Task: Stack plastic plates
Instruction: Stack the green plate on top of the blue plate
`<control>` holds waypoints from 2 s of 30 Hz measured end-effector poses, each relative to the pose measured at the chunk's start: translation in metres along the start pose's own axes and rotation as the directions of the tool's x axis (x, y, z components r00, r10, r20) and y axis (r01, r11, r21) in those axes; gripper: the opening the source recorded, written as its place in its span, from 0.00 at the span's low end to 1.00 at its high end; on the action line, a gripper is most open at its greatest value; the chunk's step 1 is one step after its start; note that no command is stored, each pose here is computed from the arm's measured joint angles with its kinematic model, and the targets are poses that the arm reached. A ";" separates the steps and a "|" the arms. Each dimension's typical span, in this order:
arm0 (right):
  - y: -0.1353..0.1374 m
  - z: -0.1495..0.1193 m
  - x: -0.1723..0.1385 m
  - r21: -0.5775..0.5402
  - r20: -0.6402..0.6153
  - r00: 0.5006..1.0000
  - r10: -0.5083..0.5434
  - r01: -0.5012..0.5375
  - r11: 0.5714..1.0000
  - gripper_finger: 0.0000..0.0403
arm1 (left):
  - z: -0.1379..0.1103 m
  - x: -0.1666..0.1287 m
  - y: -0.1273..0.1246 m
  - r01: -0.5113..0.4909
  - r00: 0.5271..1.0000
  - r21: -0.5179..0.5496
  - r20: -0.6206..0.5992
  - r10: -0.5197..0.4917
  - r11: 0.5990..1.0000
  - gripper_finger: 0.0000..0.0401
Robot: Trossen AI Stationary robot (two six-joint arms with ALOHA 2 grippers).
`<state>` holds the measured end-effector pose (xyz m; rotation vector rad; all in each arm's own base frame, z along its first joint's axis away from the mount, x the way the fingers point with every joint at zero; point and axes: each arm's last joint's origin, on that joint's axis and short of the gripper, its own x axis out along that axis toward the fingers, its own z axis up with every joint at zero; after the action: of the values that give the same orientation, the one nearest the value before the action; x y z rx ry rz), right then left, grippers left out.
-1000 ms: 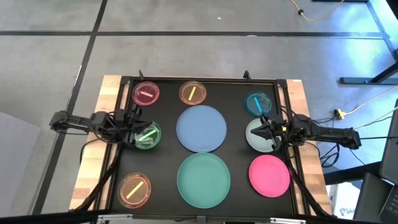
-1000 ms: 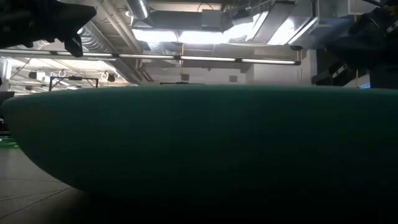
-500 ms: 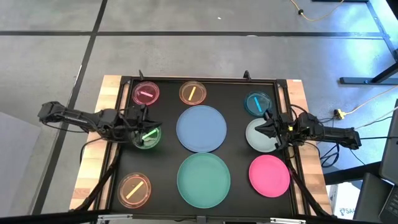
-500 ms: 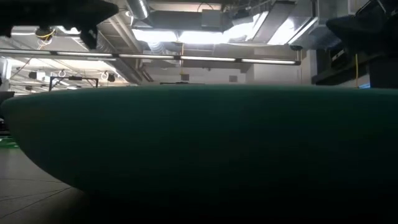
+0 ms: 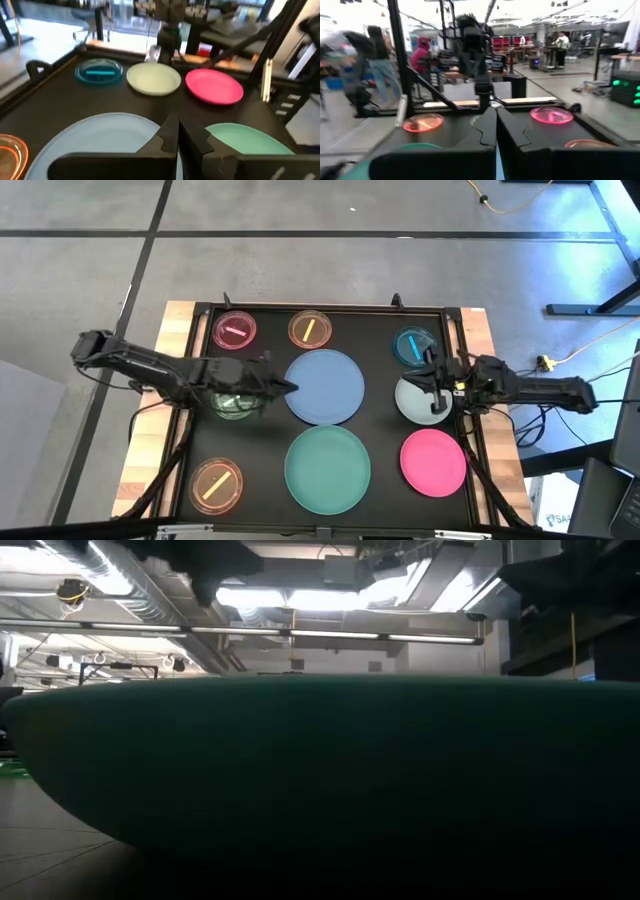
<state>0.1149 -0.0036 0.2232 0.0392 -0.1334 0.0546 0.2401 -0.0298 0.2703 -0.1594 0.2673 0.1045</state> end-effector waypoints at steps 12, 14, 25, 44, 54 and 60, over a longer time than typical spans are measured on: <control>-0.001 0.025 0.026 0.022 -0.017 1.000 0.004 -0.004 1.000 0.00 | 0.006 0.068 -0.046 -0.014 0.971 0.088 -0.238 0.035 0.996 0.00; -0.001 0.029 0.027 0.019 0.007 1.000 0.018 -0.018 1.000 0.00 | 0.003 0.077 -0.048 -0.023 0.968 0.093 -0.246 0.045 0.995 0.00; 0.000 0.021 0.033 -0.021 -0.047 0.994 0.099 -0.100 0.995 0.01 | -0.019 0.108 -0.044 -0.030 0.960 0.056 -0.276 0.044 0.998 0.09; 0.000 0.010 0.042 0.000 -0.122 0.983 0.139 -0.140 0.990 0.46 | -0.045 0.114 -0.065 -0.007 0.939 0.088 -0.341 0.037 0.996 0.49; 0.000 0.010 0.042 -0.001 -0.122 0.984 0.132 -0.133 0.991 0.47 | -0.060 0.116 -0.056 -0.119 0.891 0.018 -0.440 0.115 0.993 0.49; -0.002 0.009 0.042 -0.007 -0.130 0.989 0.070 -0.071 0.997 0.47 | -0.081 0.128 -0.051 -0.145 0.852 0.020 -0.507 0.135 0.989 0.49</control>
<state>0.1553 -0.0039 0.2377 0.0189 -0.0047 0.1268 0.3483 -0.0833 0.1654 -0.1850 0.8091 0.2107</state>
